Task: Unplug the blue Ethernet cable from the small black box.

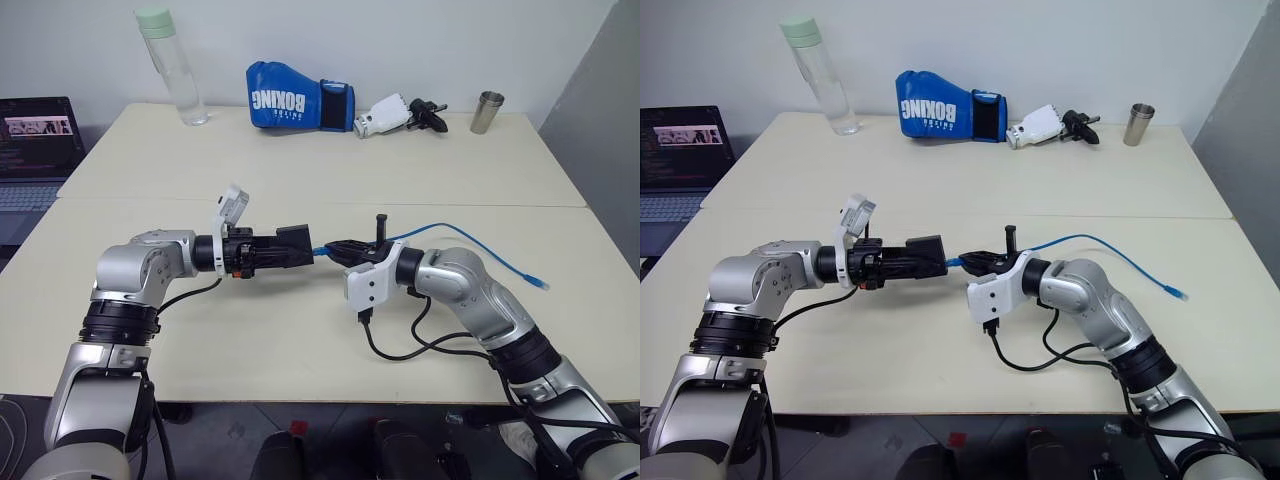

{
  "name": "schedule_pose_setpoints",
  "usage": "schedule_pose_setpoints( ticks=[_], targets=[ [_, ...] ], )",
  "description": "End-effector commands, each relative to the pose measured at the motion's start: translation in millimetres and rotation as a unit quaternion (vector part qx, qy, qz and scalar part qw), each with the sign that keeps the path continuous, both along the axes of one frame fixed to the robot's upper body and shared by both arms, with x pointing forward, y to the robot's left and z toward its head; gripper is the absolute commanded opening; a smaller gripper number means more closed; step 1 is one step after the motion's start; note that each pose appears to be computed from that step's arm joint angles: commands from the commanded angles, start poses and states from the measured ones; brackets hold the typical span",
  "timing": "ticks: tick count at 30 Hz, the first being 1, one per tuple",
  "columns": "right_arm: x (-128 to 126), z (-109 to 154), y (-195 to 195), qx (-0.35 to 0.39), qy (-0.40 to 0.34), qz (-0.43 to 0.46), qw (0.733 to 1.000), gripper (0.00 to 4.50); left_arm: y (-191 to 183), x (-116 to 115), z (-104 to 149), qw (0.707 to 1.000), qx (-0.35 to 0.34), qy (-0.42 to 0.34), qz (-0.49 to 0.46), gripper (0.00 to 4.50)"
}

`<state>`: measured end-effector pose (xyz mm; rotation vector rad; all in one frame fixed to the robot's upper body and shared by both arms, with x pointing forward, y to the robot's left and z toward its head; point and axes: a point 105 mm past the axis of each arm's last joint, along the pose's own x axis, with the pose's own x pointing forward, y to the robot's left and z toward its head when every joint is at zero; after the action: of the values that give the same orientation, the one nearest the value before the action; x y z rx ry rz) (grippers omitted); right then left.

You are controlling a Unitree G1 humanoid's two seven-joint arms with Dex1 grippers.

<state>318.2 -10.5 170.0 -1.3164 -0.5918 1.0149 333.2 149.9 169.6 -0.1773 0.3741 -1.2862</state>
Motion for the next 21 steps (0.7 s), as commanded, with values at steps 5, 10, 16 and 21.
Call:
schedule_pose_setpoints(
  ticks=[5, 10, 16, 21],
  targets=[
    [-10, 25, 7, 0.031, -0.05, 0.028, 0.998, 0.04, -6, 1, 11, 1.0, -0.016, -0.013, -0.015, 0.79],
    [-12, 26, 10, 0.033, -0.06, 0.036, 0.997, 0.04, -7, 2, 14, 0.999, -0.027, -0.01, -0.016, 0.79],
    [-14, 20, 6, 0.034, -0.042, 0.037, 0.998, 0.95, -4, 3, 15, 0.999, -0.028, -0.007, -0.014, 0.79],
    [-15, 16, 3, 0.032, -0.03, 0.037, 0.998, 2.09, -3, 4, 15, 1.0, -0.024, -0.008, -0.015, 0.79]
  ],
)
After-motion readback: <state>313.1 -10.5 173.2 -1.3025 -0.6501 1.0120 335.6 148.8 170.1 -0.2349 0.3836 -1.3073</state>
